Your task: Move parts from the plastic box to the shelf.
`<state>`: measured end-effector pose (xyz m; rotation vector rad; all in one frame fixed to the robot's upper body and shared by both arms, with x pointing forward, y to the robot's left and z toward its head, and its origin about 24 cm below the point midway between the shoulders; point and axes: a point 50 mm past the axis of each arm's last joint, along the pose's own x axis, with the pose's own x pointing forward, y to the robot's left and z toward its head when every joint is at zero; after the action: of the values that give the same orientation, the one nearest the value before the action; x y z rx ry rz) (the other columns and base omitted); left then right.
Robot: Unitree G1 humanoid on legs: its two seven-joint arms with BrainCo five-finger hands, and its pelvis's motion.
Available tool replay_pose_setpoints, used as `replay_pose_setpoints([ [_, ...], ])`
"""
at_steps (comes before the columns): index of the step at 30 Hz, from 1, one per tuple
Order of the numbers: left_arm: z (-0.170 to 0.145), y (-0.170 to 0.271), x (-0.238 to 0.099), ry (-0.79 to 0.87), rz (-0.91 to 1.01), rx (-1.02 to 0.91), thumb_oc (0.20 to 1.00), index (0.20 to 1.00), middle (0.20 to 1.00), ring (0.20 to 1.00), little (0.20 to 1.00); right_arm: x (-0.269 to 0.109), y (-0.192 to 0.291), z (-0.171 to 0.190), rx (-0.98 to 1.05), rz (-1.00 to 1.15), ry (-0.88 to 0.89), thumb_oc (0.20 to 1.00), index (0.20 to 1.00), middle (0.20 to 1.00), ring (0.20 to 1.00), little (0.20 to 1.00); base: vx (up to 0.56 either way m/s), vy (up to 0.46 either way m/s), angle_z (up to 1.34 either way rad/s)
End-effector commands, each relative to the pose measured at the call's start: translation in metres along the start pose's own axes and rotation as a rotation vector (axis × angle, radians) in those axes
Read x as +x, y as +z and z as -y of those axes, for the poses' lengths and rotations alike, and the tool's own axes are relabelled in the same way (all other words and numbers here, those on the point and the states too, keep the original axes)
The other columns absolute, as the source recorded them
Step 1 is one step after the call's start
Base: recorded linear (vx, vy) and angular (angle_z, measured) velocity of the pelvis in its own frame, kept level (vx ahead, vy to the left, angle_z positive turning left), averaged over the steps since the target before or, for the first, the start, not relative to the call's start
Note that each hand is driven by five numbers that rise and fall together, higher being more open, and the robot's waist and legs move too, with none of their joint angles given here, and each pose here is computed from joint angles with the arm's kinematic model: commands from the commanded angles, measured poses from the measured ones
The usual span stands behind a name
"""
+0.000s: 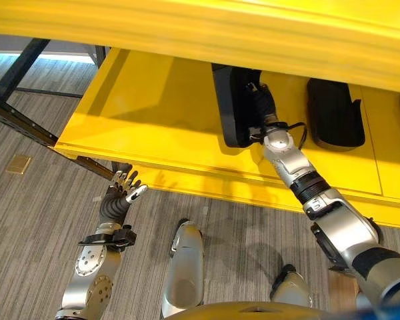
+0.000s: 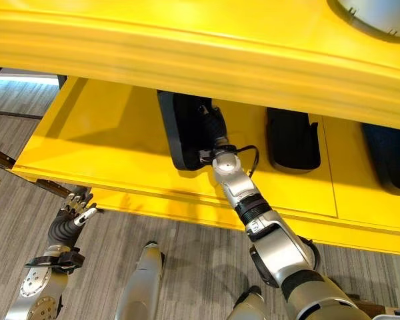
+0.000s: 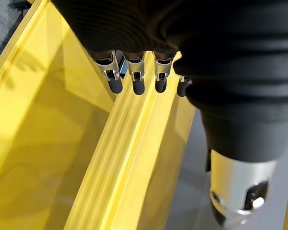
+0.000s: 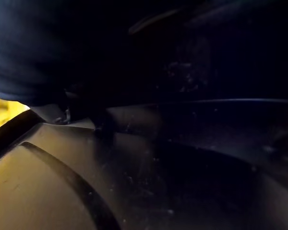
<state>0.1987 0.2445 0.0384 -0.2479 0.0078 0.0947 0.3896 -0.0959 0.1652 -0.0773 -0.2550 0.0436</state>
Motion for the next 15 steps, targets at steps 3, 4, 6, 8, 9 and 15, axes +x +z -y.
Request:
replay_pose_setpoints([
  [3,0.016,0.025,0.004,-0.119,0.091,0.021,1.0,1.0,1.0,1.0,1.0,0.02,0.05,0.013,0.055,0.184,-0.083,0.2,0.2,0.2,0.2,0.2,-0.03,0.012,-0.01],
  [4,0.017,0.024,0.004,-0.121,0.089,0.018,1.0,1.0,1.0,1.0,1.0,0.02,0.052,0.013,0.051,0.189,-0.085,0.2,0.2,0.2,0.2,0.2,0.0,0.0,0.0],
  [6,0.018,0.024,0.004,-0.127,0.091,0.014,1.0,1.0,1.0,1.0,1.0,0.023,0.056,0.015,0.042,0.198,-0.091,0.2,0.2,0.2,0.2,0.2,0.0,0.0,0.0],
  [8,0.021,0.024,0.006,-0.137,0.092,0.011,1.0,1.0,1.0,1.0,1.0,0.026,0.064,0.018,0.035,0.214,-0.106,0.2,0.2,0.2,0.2,0.2,-0.01,0.012,0.02],
  [9,0.023,0.024,0.007,-0.141,0.092,0.009,1.0,1.0,1.0,1.0,1.0,0.028,0.066,0.017,0.027,0.22,-0.104,0.2,0.2,0.2,0.2,0.2,0.0,0.0,0.0],
  [15,0.03,0.028,0.009,-0.169,0.11,-0.003,1.0,1.0,1.0,1.0,1.0,0.035,0.083,0.008,0.003,0.248,-0.085,0.2,0.2,0.2,0.2,0.2,0.01,0.025,0.03],
])
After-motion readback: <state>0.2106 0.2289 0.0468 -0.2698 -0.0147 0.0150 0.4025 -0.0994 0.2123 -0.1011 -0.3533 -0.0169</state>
